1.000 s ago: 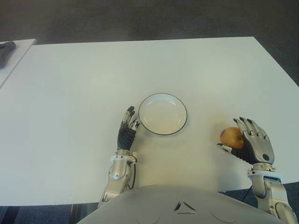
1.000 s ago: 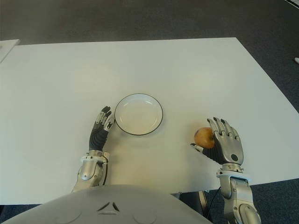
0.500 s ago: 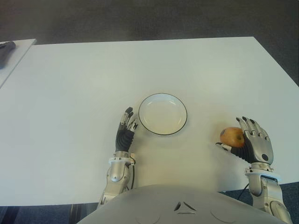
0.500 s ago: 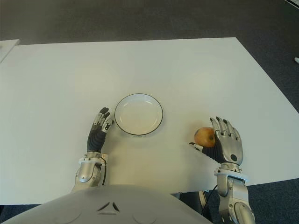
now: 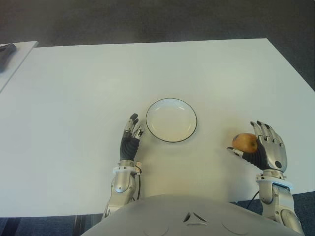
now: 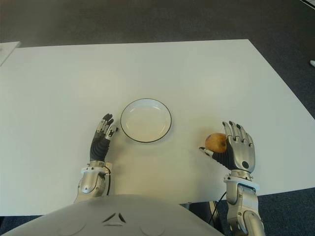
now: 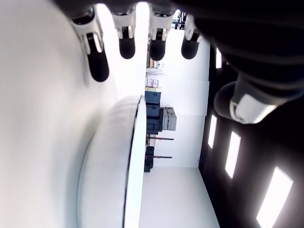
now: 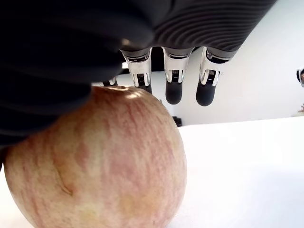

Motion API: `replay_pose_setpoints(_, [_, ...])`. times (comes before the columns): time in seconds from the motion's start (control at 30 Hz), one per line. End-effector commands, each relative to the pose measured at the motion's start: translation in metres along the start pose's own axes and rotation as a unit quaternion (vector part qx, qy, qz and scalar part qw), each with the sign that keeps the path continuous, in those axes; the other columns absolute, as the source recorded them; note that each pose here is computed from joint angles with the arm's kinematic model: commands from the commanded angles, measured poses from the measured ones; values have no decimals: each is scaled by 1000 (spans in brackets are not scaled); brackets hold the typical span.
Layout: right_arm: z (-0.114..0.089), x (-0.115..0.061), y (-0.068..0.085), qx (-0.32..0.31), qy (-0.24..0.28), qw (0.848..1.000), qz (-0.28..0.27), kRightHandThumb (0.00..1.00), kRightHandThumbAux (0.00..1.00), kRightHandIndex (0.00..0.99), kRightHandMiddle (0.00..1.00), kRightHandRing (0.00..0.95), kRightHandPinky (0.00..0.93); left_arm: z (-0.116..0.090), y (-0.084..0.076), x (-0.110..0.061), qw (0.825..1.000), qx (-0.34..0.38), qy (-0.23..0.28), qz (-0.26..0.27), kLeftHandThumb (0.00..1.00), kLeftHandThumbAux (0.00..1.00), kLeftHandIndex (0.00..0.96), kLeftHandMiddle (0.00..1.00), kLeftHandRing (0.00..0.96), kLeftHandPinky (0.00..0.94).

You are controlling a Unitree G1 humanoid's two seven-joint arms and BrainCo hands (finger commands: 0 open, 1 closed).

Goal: Put the apples into the plate.

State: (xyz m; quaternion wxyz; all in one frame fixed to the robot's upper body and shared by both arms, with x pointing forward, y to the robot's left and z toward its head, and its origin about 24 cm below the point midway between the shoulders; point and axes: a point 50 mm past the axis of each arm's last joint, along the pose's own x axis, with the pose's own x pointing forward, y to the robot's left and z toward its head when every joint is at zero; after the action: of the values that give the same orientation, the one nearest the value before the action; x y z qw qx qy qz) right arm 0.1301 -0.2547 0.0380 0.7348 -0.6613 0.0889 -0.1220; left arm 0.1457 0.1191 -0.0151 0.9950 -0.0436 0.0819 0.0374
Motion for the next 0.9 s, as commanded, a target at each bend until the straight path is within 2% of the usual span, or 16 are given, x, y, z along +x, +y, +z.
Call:
replay_pose_setpoints(0.03, [-1,-2,4,5,17,1000,7,402,438,69,102,64,11,-9,-1,-5,1000,-2,30,-1,0,441,0,0,0,0])
replay_pose_setpoints(0.5, [2,-1,0,4,17,1000,1,411,465,94,118,72,0,-1,0,-6,1000,-8,17,-6,0,423,0,0,0,0])
replay_pose_setpoints(0.9, [6,-2,3,0,9,999,32,347,460,101,112,59,2,2,0,-7,1000,-4,19,-5,0,427,0,0,0,0])
